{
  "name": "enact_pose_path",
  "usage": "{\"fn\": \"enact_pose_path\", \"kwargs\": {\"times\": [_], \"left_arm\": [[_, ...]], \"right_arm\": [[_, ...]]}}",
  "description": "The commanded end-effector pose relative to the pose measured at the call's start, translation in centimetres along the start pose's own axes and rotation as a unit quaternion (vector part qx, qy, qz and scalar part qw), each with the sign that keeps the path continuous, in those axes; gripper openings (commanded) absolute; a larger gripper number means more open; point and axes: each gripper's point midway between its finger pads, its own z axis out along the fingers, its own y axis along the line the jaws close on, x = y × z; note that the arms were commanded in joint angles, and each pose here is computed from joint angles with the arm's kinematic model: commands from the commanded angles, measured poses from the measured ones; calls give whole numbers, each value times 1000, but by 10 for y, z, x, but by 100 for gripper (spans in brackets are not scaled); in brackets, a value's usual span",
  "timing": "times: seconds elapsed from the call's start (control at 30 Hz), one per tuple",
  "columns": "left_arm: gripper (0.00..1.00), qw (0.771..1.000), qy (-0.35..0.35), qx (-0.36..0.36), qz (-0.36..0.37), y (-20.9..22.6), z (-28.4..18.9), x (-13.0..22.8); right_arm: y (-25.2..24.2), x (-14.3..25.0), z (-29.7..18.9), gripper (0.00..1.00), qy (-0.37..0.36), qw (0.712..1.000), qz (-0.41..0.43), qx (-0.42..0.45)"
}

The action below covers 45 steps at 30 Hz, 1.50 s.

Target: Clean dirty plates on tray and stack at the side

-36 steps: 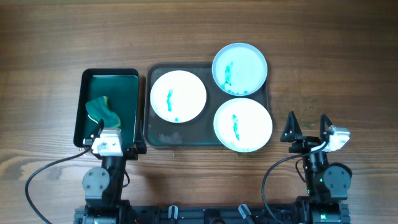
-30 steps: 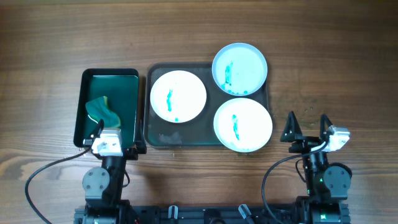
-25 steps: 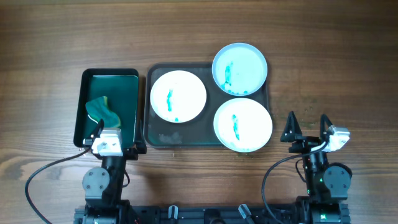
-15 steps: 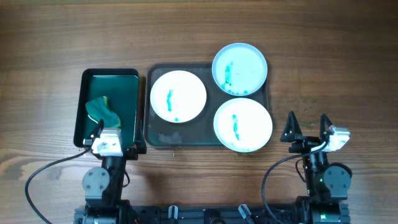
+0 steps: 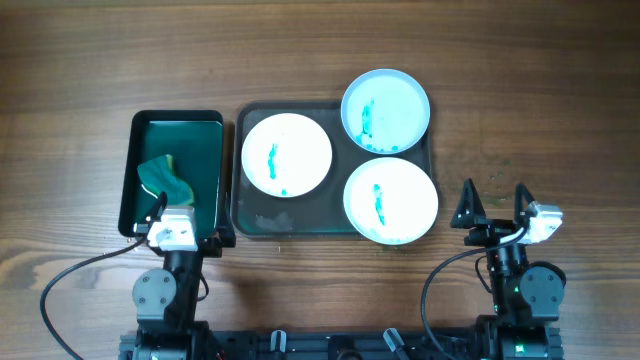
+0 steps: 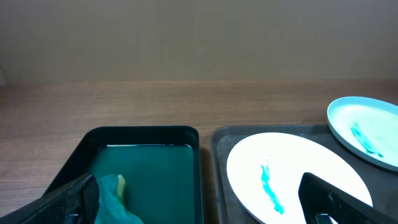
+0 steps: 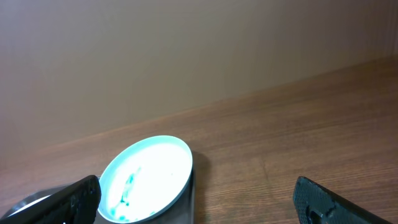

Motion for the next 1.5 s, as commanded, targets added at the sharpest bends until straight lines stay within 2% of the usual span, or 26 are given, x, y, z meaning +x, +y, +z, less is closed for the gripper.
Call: {"fn": "enact_pose_path", "kwargs": {"times": [0.0,1.27,1.47], "left_arm": [[100,1000,-2,3,10,0,1,2],[100,1000,-3,3,10,0,1,1],[100,1000,-10,3,-18,-1,-1,-5]], "right_arm": [[-2,-1,0,100,-3,1000,-9,7],[-5,-2,0,100,-6,1000,-10,14],[17,-3,-1,100,1,999,-11,-47]]}}
